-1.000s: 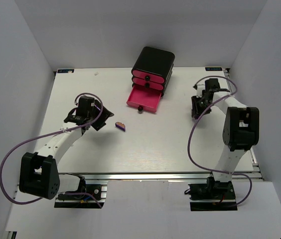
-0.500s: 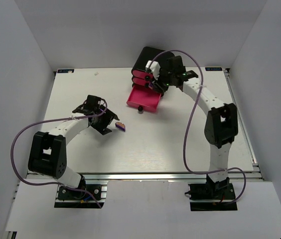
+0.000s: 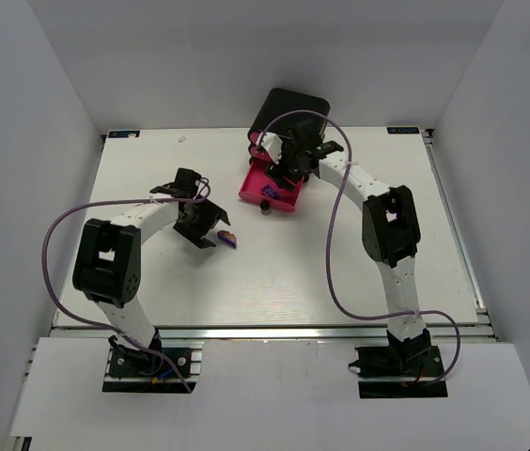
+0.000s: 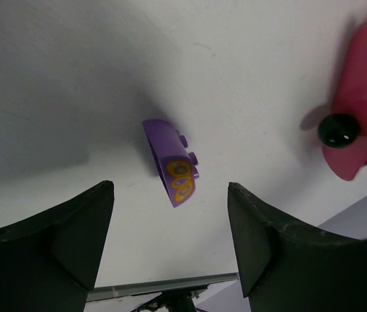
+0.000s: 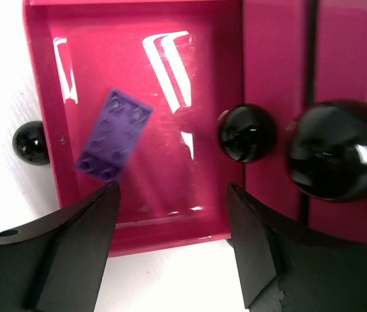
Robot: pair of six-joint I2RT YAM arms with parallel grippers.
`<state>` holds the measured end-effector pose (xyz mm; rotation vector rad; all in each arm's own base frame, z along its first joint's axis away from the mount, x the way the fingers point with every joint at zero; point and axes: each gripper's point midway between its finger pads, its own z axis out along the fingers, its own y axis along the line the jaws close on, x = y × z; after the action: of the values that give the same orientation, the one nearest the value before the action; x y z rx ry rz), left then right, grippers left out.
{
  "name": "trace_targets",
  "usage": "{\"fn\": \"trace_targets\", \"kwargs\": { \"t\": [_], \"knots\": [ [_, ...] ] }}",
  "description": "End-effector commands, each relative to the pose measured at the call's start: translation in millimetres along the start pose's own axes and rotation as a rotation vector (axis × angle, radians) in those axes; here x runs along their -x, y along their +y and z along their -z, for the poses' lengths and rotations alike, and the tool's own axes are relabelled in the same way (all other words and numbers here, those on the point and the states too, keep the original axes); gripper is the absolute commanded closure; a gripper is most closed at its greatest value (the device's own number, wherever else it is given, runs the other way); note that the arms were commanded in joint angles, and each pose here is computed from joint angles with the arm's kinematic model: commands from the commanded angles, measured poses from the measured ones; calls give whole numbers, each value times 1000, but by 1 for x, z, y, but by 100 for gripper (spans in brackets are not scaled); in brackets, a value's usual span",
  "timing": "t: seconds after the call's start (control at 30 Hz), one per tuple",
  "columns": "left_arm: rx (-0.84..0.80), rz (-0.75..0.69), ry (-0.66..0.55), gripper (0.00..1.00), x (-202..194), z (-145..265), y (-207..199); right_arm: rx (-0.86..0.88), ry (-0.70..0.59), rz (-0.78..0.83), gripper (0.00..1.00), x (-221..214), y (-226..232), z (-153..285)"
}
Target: Sort the legos into containers by color
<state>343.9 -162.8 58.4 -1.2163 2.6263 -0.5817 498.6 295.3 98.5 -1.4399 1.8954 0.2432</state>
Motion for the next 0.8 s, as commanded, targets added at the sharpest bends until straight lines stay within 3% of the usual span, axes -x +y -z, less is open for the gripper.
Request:
{"fn": "trace_targets", "kwargs": {
  "t": [0.0,0.27,0.37,0.4,0.47,0.5,0.57,0.77],
  "knots": [
    [44,-6,43,21,-8,-1,1,-66,-105,-8,28,45,-19,44],
    [131,-41,116,38,-18,-29,-1,-36,-209,-120,27,49,7,98],
    [139,-49,126,55,-16,-35,-3,-33,-235,-145,27,43,16,116],
    [140,-61,135,67,-20,-36,-5,-43,-255,-144,27,47,16,128],
    [127,-78,142,79,-21,-31,-9,-44,-247,-151,27,36,22,131],
    [107,-90,134,89,-20,-27,-14,-59,-259,-151,27,37,21,140],
    [20,-143,98,96,-14,-10,-37,-79,-263,-170,28,31,19,149],
    [-351,-243,28,100,0,27,-133,-122,-238,-291,37,-3,19,165]
  ]
}}
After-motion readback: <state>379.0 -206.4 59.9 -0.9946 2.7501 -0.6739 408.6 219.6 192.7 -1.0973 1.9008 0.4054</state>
